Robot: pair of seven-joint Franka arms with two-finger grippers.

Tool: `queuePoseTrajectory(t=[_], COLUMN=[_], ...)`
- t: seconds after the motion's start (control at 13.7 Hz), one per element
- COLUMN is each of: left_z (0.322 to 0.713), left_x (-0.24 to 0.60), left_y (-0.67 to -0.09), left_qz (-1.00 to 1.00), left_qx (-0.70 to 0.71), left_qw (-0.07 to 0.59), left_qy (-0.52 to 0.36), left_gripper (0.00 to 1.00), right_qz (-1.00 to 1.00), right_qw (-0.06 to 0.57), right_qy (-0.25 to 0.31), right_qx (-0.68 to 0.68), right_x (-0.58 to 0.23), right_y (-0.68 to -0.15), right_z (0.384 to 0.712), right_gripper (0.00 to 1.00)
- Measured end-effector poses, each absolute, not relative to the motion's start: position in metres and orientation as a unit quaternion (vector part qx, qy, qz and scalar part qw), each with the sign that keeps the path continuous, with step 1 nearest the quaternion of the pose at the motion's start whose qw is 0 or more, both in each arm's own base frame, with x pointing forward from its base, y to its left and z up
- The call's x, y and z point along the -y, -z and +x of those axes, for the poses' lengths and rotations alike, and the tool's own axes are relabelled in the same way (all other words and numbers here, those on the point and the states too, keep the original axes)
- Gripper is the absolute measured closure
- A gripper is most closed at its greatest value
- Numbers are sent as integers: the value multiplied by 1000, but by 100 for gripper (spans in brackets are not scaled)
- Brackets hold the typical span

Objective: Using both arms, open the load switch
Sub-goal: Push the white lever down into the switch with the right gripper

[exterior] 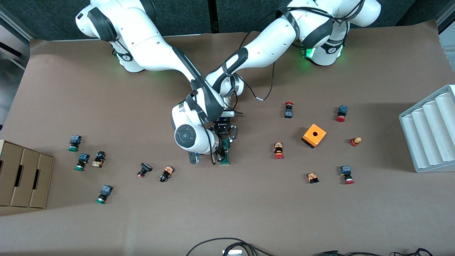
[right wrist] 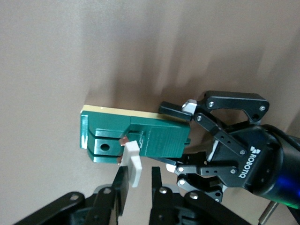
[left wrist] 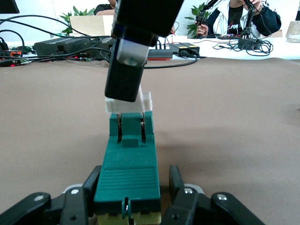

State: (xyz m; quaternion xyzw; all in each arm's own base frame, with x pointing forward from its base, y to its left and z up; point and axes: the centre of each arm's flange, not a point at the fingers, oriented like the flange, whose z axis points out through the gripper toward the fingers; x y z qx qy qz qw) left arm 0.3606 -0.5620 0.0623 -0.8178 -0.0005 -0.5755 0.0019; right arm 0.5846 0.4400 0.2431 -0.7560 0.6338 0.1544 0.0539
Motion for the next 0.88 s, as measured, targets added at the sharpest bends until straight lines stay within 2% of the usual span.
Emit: queuePoseTrajectory(t=[0.88], left_z=[361], left_x=[562], left_y=[-62], left_qz=[-818], left_qx=[1], left_qw=[2], left_qy=[576], left_gripper=[37], right_qz=[-763], right_qw=[39], right_qy=[-152], right_qx=[-627], right_x=[-442], right_y=[-234], right_z=[570], right_gripper=[74])
